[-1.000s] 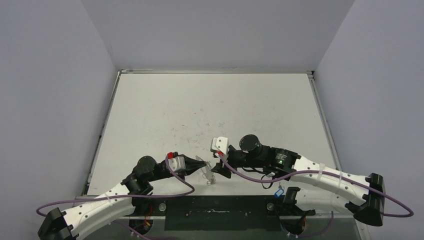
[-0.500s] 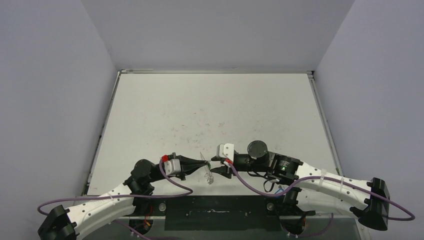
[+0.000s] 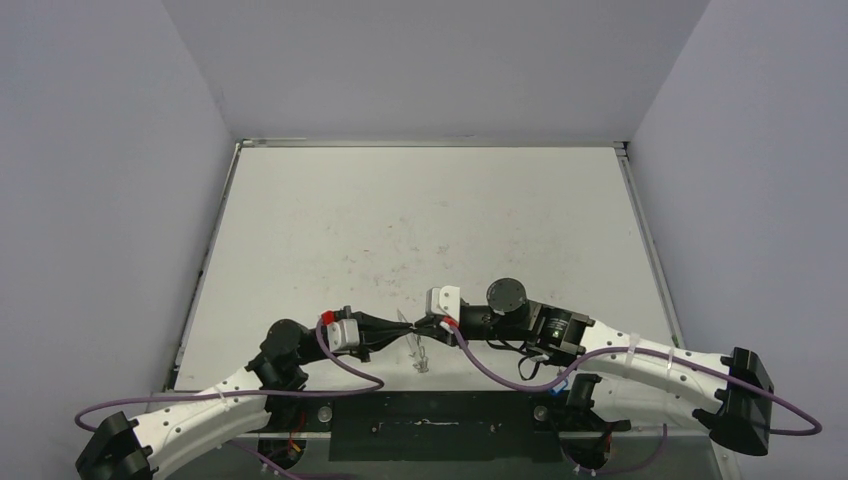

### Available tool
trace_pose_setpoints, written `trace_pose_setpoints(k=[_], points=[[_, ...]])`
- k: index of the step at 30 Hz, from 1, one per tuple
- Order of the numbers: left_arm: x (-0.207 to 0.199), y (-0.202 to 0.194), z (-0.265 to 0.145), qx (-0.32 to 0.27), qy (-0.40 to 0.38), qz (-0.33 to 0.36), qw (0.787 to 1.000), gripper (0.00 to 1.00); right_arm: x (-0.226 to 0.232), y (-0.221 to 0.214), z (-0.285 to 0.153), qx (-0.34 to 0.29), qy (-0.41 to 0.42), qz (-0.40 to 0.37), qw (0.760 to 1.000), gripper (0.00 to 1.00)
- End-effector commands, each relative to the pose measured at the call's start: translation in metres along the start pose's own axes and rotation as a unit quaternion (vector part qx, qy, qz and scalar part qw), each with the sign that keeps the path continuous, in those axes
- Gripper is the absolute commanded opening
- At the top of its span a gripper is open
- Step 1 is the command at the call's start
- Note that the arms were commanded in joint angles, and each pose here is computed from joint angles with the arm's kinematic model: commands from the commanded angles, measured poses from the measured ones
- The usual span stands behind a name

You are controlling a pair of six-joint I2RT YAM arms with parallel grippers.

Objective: Put the keys on the keyring

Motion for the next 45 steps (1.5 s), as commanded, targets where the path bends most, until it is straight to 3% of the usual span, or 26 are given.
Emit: trace_pose_setpoints(k=[1, 3, 12, 19, 32, 45], points=[[-0.003, 0.022, 0.003, -0.04, -0.01, 0.02, 0.999, 0.0, -0.006, 0.018, 0.003, -0.037, 0.0, -0.015, 0.999, 0.05], [-0.003, 0.021, 0.003, -0.039, -0.01, 0.02, 0.999, 0.0, -0.005, 0.018, 0.003, -0.039, 0.001, -0.014, 0.999, 0.0], [0.0, 0.02, 0.001, -0.03, -0.002, 0.024, 0.999, 0.0, -0.01, 0.02, -0.003, -0.03, -0.014, 0.001, 0.999, 0.0], [0.003, 0.018, -0.001, 0.01, 0.005, 0.036, 0.999, 0.15, -0.012, 0.006, -0.004, 0.063, -0.006, 0.044, 0.997, 0.0], [0.008, 0.01, -0.005, 0.097, 0.014, 0.03, 0.995, 0.23, -0.022, 0.003, -0.001, 0.175, -0.001, 0.082, 0.981, 0.0], [0.018, 0.007, -0.004, 0.113, 0.041, 0.024, 0.992, 0.24, -0.015, 0.011, 0.009, 0.187, 0.03, 0.109, 0.976, 0.0]])
Point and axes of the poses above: each gripper's point midway between its finger pads, its own z axis out along the fingers, its own x axis along the line the jaws close on, y = z × x, the point moved 2 cm from there along -z, back along the fingers, and after that the axes turned 4 degrees about -z, right-handed, at the moved point
